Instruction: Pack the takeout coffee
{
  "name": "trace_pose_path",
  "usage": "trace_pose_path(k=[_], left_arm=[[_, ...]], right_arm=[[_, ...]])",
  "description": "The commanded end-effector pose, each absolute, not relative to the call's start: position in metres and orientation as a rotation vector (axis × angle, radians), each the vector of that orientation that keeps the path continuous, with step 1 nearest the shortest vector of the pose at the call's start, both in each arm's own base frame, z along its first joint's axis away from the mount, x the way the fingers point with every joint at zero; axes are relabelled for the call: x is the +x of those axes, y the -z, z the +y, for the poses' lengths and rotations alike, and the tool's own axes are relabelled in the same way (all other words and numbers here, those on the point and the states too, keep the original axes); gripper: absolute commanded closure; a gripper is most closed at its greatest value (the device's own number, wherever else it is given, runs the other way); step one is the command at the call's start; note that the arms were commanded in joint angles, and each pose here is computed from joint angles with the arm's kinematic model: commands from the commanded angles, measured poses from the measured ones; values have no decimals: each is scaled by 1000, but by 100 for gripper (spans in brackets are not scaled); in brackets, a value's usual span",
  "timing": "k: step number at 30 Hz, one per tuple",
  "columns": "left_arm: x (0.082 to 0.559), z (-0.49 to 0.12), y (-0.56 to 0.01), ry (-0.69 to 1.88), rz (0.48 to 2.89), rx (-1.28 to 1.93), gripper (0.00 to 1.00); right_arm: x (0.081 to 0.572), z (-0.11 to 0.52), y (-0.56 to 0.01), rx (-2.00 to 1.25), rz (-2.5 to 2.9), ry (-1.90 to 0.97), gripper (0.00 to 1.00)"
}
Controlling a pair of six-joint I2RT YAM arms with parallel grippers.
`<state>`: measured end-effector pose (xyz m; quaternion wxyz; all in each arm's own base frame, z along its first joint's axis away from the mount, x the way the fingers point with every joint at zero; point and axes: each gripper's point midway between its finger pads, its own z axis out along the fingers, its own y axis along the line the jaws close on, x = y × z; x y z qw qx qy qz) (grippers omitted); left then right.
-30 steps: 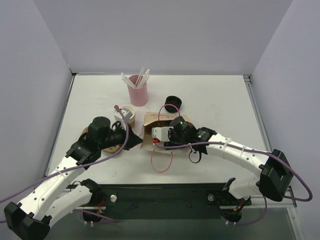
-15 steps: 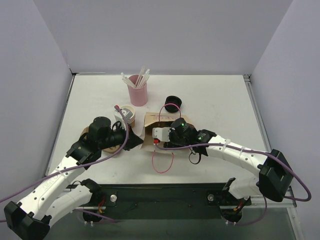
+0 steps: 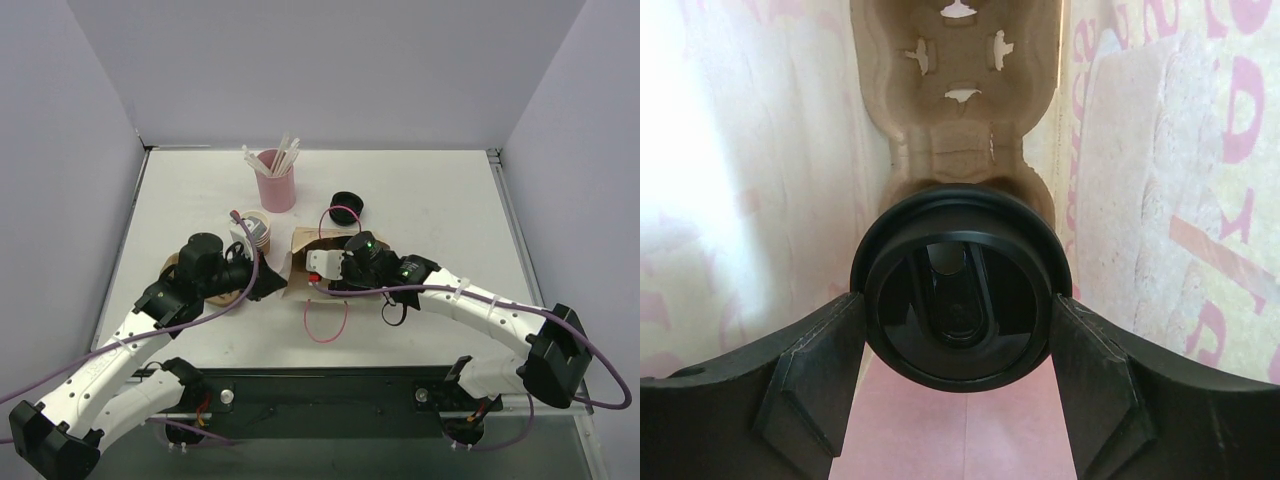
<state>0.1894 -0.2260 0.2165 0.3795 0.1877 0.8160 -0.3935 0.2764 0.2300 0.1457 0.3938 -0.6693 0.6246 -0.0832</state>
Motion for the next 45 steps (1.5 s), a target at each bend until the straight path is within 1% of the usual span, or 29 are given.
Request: trace_pose_path(k=[1, 14, 22, 25, 34, 39, 45], left_arm=[[190, -231, -237, 1033, 2021, 508, 100], [190, -231, -236, 1027, 2025, 511, 100], [189, -230, -235, 1025, 2036, 508, 100], [189, -230, -236, 1027, 2037, 508, 100], [189, -231, -236, 1030, 2037, 508, 100], [189, -231, -234, 1030, 2041, 506, 100], [187, -231, -229, 1032, 2048, 507, 100]], right_arm=[[277, 240, -173, -1631, 1560, 148, 66], [267, 267, -165, -1675, 1531, 15, 66], [279, 266, -142, -1658, 1525, 92, 67], [291, 262, -146, -1598, 1522, 164, 67], [289, 256, -146, -1592, 1522, 188, 67], [284, 256, -155, -1588, 1509, 159, 68], [274, 241, -158, -1607, 1517, 168, 68]])
